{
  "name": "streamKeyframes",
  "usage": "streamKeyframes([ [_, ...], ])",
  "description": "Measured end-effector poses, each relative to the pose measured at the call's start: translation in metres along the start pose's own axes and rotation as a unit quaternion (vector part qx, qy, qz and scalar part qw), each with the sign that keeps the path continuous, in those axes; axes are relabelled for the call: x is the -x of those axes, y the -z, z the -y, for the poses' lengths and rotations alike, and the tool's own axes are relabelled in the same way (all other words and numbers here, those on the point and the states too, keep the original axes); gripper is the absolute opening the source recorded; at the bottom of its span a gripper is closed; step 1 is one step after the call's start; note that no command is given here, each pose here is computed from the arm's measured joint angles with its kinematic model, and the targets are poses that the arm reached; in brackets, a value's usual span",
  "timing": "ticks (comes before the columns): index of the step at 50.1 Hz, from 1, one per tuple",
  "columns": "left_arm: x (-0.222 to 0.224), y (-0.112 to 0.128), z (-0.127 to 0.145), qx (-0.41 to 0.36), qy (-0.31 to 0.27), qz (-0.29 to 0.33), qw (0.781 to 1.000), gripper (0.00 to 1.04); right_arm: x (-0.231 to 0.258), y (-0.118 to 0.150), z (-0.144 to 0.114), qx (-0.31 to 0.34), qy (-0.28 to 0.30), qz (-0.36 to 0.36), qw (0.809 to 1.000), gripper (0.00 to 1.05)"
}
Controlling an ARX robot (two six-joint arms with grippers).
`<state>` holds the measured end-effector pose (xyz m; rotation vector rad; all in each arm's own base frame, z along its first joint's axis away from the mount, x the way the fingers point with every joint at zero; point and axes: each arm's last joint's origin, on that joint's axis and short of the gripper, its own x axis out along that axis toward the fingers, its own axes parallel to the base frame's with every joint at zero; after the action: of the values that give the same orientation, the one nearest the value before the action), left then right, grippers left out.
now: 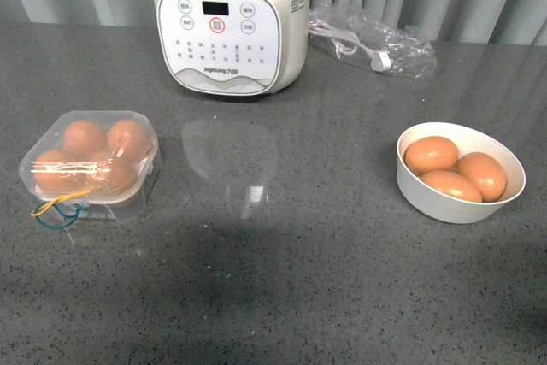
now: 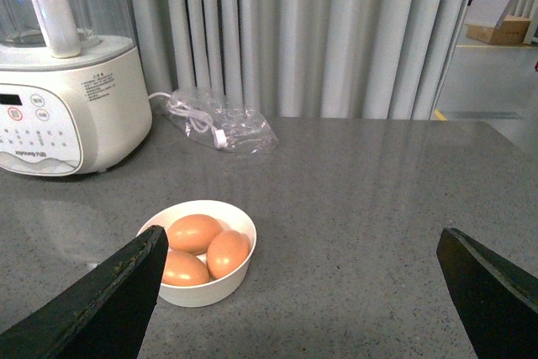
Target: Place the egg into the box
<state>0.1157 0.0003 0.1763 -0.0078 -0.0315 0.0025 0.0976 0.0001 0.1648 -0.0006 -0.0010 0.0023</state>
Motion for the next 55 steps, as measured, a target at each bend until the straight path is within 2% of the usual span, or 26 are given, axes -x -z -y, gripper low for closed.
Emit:
streamKeyframes([
  [22, 0.008, 0.0, 0.0, 0.0, 0.0, 0.0, 1.0, 0.04, 0.0, 0.0, 0.0, 0.0, 0.0, 0.0, 1.0, 0.97],
  [27, 0.016, 0.005, 0.0, 0.0, 0.0, -0.018, 1.0, 0.04, 0.0, 0.0, 0.0, 0.0, 0.0, 0.0, 1.0, 0.97],
  [41, 0.02, 0.003, 0.0, 0.0, 0.0, -0.004, 1.0, 0.04, 0.0, 0.0, 0.0, 0.0, 0.0, 0.0, 1.0, 0.97],
  [55, 0.02, 0.003, 0.0, 0.0, 0.0, -0.004, 1.0, 0.43, 0.0, 0.0, 0.0, 0.0, 0.0, 0.0, 1.0, 0.97],
])
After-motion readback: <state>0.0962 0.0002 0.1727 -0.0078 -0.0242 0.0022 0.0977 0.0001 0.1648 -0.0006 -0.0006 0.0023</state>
